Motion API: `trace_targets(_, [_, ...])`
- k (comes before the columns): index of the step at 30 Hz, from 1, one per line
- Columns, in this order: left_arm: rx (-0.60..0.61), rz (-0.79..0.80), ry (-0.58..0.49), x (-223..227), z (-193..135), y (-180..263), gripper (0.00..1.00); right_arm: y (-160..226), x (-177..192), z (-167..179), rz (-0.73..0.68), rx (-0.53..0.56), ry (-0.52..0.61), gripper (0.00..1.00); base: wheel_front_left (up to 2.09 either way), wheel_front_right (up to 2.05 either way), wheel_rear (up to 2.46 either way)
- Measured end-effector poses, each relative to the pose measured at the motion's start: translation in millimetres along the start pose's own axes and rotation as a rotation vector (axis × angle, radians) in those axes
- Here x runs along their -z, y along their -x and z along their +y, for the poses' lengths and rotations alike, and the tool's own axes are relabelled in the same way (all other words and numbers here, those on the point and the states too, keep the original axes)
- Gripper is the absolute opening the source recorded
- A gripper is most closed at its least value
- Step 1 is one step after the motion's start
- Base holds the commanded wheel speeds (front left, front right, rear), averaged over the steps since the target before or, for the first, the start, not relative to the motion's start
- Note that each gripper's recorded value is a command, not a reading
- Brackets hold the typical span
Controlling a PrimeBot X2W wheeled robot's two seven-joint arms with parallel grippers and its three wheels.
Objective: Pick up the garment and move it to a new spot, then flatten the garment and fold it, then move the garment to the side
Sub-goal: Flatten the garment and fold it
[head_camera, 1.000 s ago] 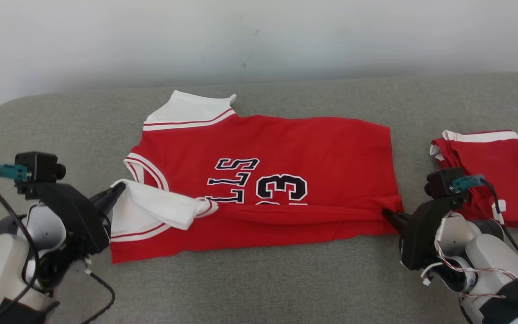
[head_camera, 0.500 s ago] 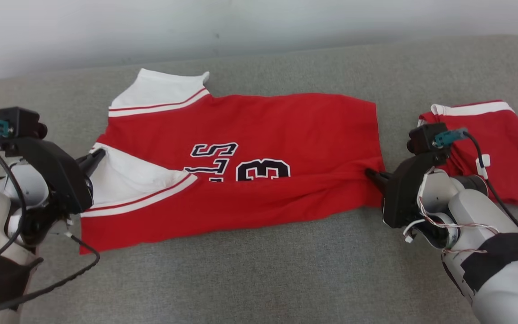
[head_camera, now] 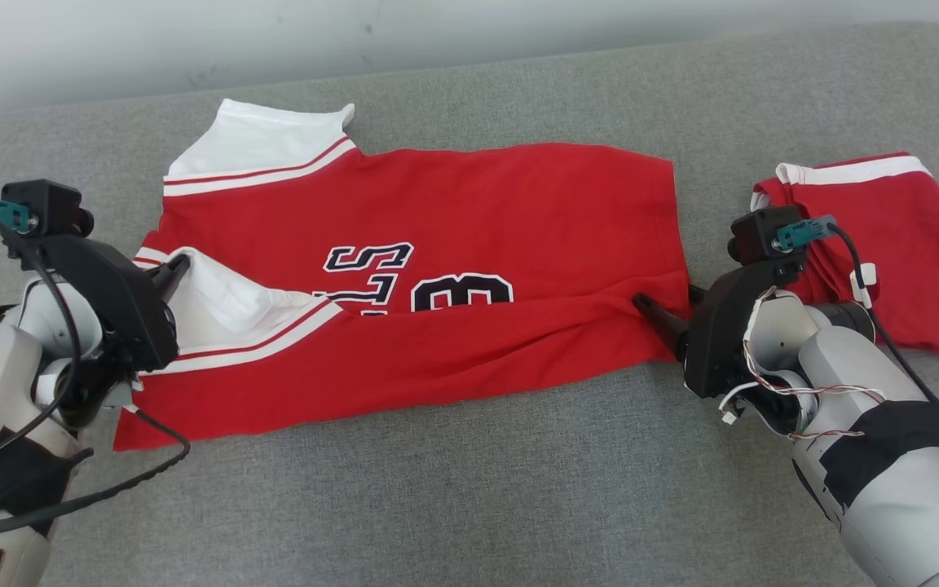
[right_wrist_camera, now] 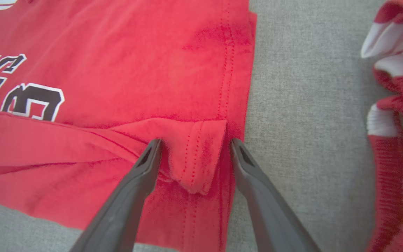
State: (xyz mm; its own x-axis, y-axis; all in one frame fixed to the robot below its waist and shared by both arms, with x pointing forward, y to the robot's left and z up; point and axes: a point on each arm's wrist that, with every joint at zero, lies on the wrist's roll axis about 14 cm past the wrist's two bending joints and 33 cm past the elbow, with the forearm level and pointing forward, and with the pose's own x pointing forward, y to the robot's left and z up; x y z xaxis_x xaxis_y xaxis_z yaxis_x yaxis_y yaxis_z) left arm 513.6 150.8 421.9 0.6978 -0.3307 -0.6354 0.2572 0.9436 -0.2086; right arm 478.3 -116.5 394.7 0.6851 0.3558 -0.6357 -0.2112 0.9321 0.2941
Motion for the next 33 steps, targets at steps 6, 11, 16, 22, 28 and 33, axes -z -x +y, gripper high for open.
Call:
trace_targets(6, [-0.013, -0.034, 0.002, -2.4, 2.0, 6.1, 1.0, 5.5, -4.7, -3.7, -0.034, 0.016, 0.006, 1.0, 0.0, 0.0, 0.0])
trace_targets(11, [-0.009, -0.115, -0.007, -9.9, -1.9, 16.9, 1.0, 13.8, -7.5, -5.1, -0.083, 0.019, 0.02, 1.0, 0.0, 0.0, 0.0])
trace_targets(16, [0.009, -0.199, -0.015, -0.3, -9.7, 31.5, 1.0, 24.2, 0.6, -3.2, -0.142, 0.009, 0.027, 1.0, 0.0, 0.0, 0.0])
trace_targets(22, [0.027, -0.322, 0.001, 15.9, -19.6, 51.7, 1.0, 33.9, 25.0, 0.7, -0.189, -0.01, 0.033, 1.0, 0.0, 0.0, 0.0])
trace_targets(28, [-0.024, -0.416, 0.042, 44.7, -14.7, 76.7, 1.0, 41.1, 34.4, 19.7, -0.245, -0.054, 0.053, 1.0, 0.0, 0.0, 0.0])
trace_targets(33, [-0.039, -0.436, 0.066, 63.5, -15.7, 83.7, 1.0, 44.5, 30.3, 21.2, -0.272, -0.039, 0.097, 1.0, 0.0, 0.0, 0.0])
